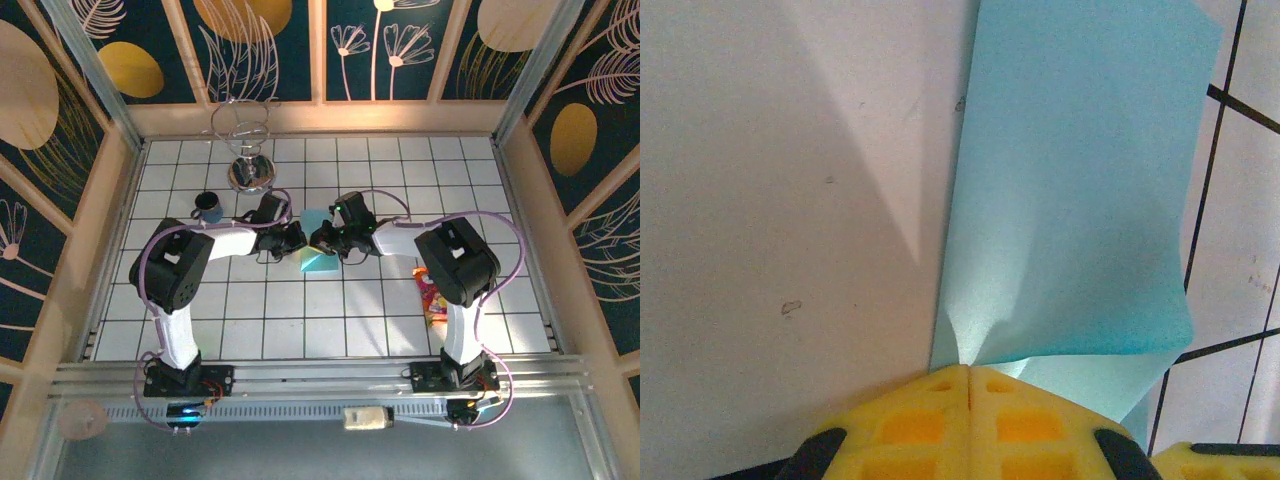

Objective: Fold a paper plane with a square sheet of paper (pick it up from the middle)

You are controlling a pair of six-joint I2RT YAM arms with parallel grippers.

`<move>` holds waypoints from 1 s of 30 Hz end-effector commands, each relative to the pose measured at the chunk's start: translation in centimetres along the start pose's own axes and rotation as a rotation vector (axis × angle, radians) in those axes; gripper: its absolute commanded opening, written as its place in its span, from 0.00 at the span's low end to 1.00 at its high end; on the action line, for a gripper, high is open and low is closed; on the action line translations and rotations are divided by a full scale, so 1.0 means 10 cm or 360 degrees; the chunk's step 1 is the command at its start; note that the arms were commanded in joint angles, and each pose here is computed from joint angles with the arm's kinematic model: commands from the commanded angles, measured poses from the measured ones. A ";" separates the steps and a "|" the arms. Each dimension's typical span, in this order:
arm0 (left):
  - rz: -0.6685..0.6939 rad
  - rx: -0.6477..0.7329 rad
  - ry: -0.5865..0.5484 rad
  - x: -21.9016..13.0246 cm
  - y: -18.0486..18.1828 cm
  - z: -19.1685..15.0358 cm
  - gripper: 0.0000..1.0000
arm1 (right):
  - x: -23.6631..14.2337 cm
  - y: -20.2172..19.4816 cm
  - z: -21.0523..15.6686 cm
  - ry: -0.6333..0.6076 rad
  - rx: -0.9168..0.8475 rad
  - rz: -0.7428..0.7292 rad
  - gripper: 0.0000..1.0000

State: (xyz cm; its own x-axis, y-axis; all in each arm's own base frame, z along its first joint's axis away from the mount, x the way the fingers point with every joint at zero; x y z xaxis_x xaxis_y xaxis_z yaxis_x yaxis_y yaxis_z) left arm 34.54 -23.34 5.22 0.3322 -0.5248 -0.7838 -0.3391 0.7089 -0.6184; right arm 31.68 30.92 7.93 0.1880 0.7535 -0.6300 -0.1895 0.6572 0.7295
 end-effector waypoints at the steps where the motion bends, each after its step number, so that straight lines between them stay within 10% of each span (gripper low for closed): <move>1: 0.0242 -0.0038 0.0038 0.10 0.34 -0.08 0.00 | 0.09 0.01 -0.13 0.0112 -0.0031 0.0024 0.00; 16: 0.0243 -0.0034 0.0035 0.10 0.34 -0.08 0.00 | 0.15 -0.40 -0.42 0.0258 0.0041 -0.0218 0.00; 30: 0.0244 -0.0025 0.0035 0.10 0.34 -0.08 0.00 | 0.03 -0.18 0.04 0.0037 -0.0053 -0.0139 0.00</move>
State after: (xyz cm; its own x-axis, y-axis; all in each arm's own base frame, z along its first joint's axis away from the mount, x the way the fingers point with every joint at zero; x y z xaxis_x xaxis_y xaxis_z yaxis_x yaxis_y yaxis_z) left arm 34.54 -23.33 5.21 0.3322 -0.5243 -0.7841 -0.3330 0.7126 -0.6176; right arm 31.76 29.79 6.85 0.1699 0.7115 -0.6818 -0.1844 0.7026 0.6873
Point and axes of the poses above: each hand's point on the last joint's axis, 136 mm out from that joint toward the fingers, its own x axis out along the fingers, its own y axis along the line the jaws close on, z = x × y, the point moved 5 cm from there along -x, back along the fingers, and after that the axes turned 12 degrees about -x, right-handed, at the moved point
